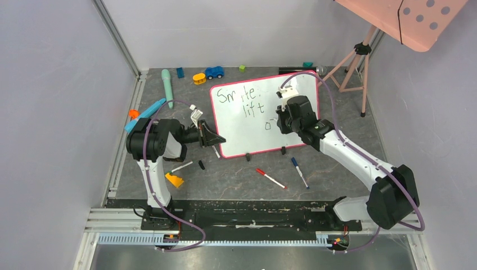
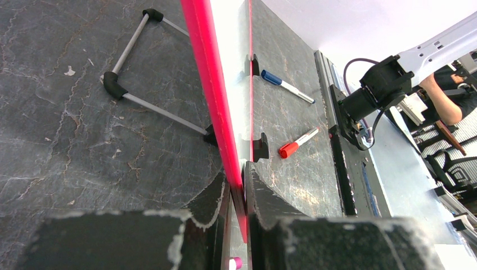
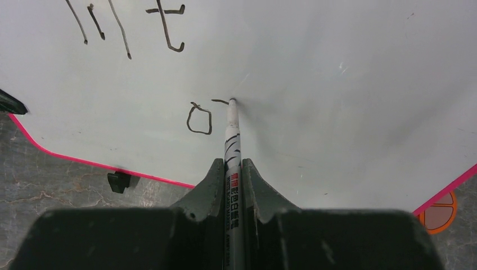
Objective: Write a sentence on the whiteboard
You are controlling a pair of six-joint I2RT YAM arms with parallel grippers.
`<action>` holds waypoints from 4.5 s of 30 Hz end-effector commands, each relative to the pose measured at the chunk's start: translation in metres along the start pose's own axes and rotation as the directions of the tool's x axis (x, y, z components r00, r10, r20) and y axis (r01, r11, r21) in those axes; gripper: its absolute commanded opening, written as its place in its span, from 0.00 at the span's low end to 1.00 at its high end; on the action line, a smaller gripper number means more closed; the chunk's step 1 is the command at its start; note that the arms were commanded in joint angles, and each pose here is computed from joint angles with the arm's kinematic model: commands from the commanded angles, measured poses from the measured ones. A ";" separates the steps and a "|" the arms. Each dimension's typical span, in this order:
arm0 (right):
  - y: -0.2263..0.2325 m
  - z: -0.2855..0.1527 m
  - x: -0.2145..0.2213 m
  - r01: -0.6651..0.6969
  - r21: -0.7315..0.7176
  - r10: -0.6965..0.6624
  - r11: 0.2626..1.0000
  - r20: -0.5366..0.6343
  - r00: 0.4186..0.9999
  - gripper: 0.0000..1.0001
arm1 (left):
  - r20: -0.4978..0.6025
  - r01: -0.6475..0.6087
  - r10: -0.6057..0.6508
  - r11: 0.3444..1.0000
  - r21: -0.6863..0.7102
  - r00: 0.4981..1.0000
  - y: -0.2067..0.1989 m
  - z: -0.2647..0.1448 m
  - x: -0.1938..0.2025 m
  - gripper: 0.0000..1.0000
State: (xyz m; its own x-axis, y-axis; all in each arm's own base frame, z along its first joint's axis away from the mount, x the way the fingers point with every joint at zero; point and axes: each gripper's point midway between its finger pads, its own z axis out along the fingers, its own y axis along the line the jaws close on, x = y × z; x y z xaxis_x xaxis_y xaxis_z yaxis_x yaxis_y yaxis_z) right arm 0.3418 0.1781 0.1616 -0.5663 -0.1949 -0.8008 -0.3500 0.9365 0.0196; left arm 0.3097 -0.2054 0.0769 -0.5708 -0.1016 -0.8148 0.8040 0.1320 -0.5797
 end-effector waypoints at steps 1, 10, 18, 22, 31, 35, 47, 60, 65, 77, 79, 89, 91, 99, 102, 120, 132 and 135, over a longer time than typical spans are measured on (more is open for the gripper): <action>0.003 -0.012 -0.032 -0.008 -0.032 0.012 0.999 0.126 0.992 0.00 | -0.015 -0.130 0.131 0.991 0.045 0.991 -0.004 0.001 0.006 0.14; 0.006 -0.009 -0.039 0.003 -0.050 0.004 0.999 0.138 0.990 0.00 | -0.014 -0.130 0.130 0.991 0.044 0.991 -0.003 0.001 0.006 0.14; 0.003 -0.001 -0.030 -0.002 -0.025 0.004 1.000 0.091 0.996 0.00 | -0.013 -0.132 0.132 0.990 0.043 0.991 -0.003 0.001 0.005 0.14; 0.001 0.001 -0.019 -0.001 -0.016 0.002 1.000 0.068 0.998 0.00 | -0.014 -0.132 0.133 0.990 0.044 0.991 -0.003 0.002 0.006 0.14; 0.002 0.000 0.002 -0.012 -0.029 0.013 0.999 0.033 0.999 0.00 | -0.014 -0.131 0.132 0.990 0.045 0.991 -0.004 0.001 0.006 0.14; 0.004 0.000 0.018 -0.019 -0.048 0.020 0.999 0.002 1.000 0.00 | -0.015 -0.131 0.132 0.990 0.046 0.991 -0.004 0.001 0.006 0.14; -0.012 -0.007 0.008 -0.023 0.045 0.022 0.999 0.023 0.999 0.00 | -0.014 -0.131 0.132 0.990 0.045 0.991 -0.004 0.001 0.006 0.14; -0.005 -0.029 -0.048 -0.011 0.003 0.010 1.000 0.176 0.984 0.00 | -0.014 -0.131 0.132 0.990 0.045 0.991 -0.004 0.001 0.005 0.14; -0.007 -0.023 -0.050 -0.004 0.012 0.002 1.000 0.160 0.987 0.00 | -0.014 -0.132 0.132 0.990 0.045 0.991 -0.004 0.001 0.005 0.14; -0.011 -0.004 -0.039 0.007 0.037 -0.010 0.999 0.101 0.995 0.00 | -0.015 -0.128 0.129 0.991 0.045 0.992 -0.004 0.001 0.006 0.14; -0.013 -0.003 -0.037 0.001 0.046 -0.005 0.999 0.095 0.995 0.00 | -0.015 -0.129 0.129 0.991 0.045 0.991 -0.004 0.001 0.006 0.14; -0.012 -0.002 -0.018 -0.007 0.038 0.005 0.999 0.058 0.998 0.00 | -0.014 -0.130 0.131 0.990 0.045 0.991 -0.004 0.001 0.005 0.14; -0.011 -0.002 -0.011 -0.008 0.028 0.007 1.000 0.047 0.999 0.00 | -0.015 -0.129 0.130 0.991 0.045 0.991 -0.004 0.001 0.006 0.14; -0.010 -0.005 0.016 -0.018 0.013 0.018 1.000 0.008 1.000 0.00 | -0.015 -0.128 0.129 0.991 0.045 0.991 -0.004 0.001 0.006 0.14; -0.010 -0.005 0.016 -0.023 0.013 0.022 1.000 0.012 1.000 0.00 | -0.015 -0.127 0.128 0.991 0.045 0.992 -0.004 0.001 0.006 0.14; -0.015 -0.003 -0.025 -0.004 0.034 0.001 0.999 0.069 0.998 0.00 | -0.014 -0.131 0.132 0.990 0.045 0.991 -0.004 0.001 0.005 0.14; -0.024 -0.005 -0.011 -0.014 0.062 0.011 0.998 0.045 0.999 0.00 | -0.014 -0.132 0.132 0.990 0.045 0.991 -0.004 0.001 0.005 0.14; -0.022 -0.005 -0.003 -0.017 0.055 0.016 0.998 0.029 0.999 0.00 | -0.014 -0.131 0.132 0.990 0.044 0.991 -0.003 0.001 0.005 0.14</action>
State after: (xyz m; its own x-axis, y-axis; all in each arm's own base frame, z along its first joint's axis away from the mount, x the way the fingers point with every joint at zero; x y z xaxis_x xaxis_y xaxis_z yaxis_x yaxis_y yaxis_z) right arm 0.3458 0.1645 0.1634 -0.5637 -0.1841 -0.8052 -0.3271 0.9449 0.0130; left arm 0.3098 -0.2054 0.0771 -0.5702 -0.1017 -0.8152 0.8045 0.1320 -0.5791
